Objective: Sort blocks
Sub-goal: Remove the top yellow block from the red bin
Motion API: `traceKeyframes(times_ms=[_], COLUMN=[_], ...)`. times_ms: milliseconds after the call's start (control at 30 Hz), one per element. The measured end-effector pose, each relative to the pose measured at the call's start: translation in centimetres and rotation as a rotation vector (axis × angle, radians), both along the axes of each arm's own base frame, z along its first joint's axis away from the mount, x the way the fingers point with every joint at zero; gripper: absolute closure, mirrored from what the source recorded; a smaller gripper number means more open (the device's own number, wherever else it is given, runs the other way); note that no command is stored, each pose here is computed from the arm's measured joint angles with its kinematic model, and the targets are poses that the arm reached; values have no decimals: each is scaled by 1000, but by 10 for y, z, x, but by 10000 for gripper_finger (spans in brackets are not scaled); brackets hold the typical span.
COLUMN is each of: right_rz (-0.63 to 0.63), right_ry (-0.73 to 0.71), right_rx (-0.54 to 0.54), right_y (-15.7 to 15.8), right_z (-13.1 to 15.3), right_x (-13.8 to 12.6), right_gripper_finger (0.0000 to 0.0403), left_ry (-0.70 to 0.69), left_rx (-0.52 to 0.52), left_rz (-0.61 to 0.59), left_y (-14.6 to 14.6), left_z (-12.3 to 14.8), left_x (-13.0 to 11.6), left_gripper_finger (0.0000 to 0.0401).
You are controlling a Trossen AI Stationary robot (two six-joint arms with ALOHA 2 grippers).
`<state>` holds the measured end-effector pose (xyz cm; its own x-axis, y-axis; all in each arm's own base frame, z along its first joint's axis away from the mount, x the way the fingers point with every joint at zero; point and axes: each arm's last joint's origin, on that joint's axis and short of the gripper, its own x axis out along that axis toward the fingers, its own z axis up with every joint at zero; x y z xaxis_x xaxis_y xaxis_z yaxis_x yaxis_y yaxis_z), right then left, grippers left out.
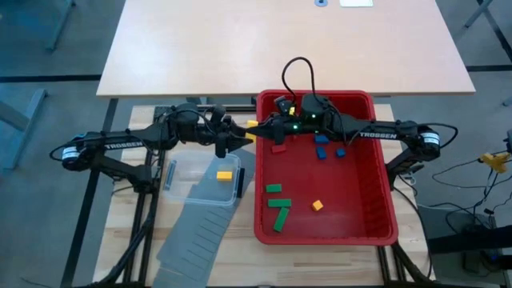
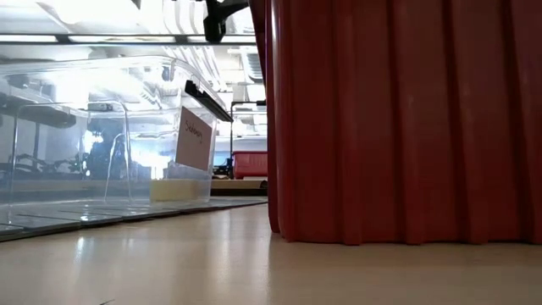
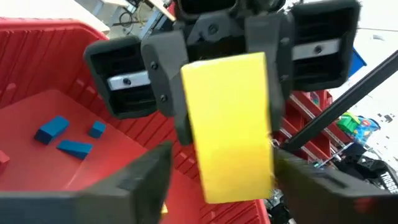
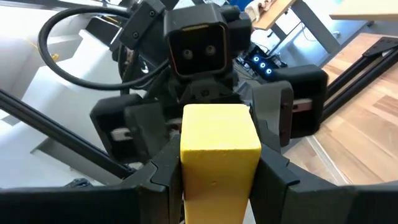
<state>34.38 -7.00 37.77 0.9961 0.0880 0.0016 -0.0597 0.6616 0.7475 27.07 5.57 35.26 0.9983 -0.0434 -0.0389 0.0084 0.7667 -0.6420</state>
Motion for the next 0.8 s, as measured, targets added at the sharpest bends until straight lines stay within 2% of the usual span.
traceKeyframes(times_ms=[133,167,500,667,800], right_rz=[1,2,-1,2,5], right_ry=[1,-4,-14,-9,8], right_rx=[-4,-14,-30,-59,-43], right_y=[0,0,0,1,-1], right_z=[-1,0,2,1,-1], right_x=[0,0,0,0,-1], right_gripper_finger=[291,291,291,287,200], left_ry=[-1,-10,-54,0,69], left_rx=[-6,-10,25,38,56], left_rz=[-12,-20,-6,-35,-78], left_y=[0,0,1,-2,-6], left_z=[-3,-2,2,2,4], left_x=[4,5,5,-3,-20], left_gripper_finger=[278,292,292,292,292])
